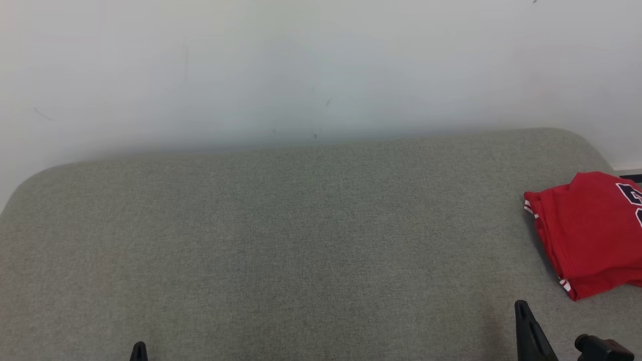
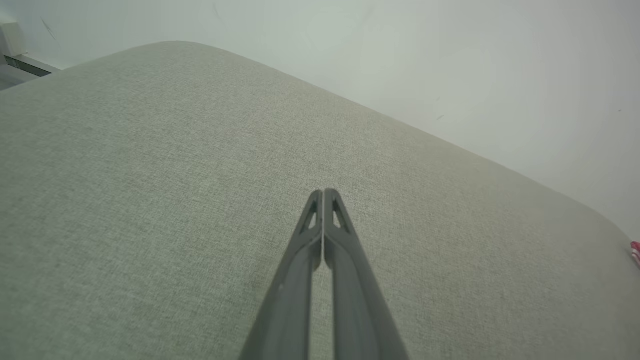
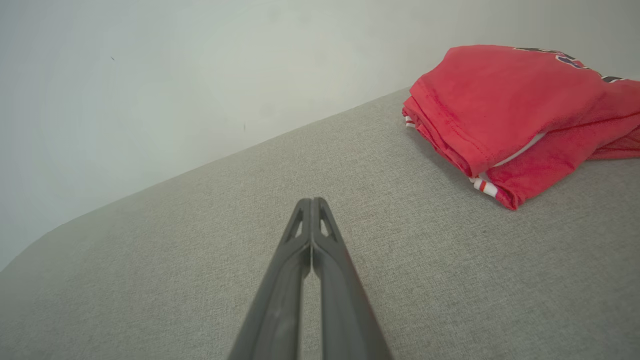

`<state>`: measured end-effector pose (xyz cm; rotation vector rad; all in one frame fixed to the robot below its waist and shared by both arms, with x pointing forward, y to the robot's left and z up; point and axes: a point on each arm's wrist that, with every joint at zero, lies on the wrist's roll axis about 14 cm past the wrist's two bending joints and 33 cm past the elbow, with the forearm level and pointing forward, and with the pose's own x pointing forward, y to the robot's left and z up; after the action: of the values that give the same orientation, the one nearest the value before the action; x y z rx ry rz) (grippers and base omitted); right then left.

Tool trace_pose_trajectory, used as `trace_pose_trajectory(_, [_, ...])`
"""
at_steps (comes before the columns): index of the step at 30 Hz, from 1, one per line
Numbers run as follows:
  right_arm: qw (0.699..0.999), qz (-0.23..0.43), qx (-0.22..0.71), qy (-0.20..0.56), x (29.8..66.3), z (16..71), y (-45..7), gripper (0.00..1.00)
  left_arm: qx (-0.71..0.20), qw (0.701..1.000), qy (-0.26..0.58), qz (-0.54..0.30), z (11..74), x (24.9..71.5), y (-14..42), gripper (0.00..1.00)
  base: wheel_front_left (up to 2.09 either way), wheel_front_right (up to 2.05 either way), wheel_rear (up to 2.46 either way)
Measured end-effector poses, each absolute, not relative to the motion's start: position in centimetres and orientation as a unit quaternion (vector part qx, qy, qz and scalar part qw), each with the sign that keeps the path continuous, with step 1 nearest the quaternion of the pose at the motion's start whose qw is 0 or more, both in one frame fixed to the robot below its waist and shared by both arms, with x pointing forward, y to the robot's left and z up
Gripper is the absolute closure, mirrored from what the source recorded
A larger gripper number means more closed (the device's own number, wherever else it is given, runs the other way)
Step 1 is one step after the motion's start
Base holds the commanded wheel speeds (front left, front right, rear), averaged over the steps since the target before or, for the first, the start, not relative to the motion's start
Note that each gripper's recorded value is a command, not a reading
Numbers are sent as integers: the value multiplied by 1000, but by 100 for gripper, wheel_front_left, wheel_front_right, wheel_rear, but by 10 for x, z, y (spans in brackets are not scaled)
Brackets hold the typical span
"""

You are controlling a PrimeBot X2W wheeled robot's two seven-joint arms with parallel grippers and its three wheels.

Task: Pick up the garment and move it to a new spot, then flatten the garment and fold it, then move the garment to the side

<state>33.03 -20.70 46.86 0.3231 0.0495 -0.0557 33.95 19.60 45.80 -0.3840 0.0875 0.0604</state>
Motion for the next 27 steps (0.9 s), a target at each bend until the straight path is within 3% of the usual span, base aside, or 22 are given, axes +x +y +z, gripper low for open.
trace_pose_trajectory(27, [924,-52,379,20,349,477,-213,100,-398,915,39,48,468,357,199,100,0,0,0])
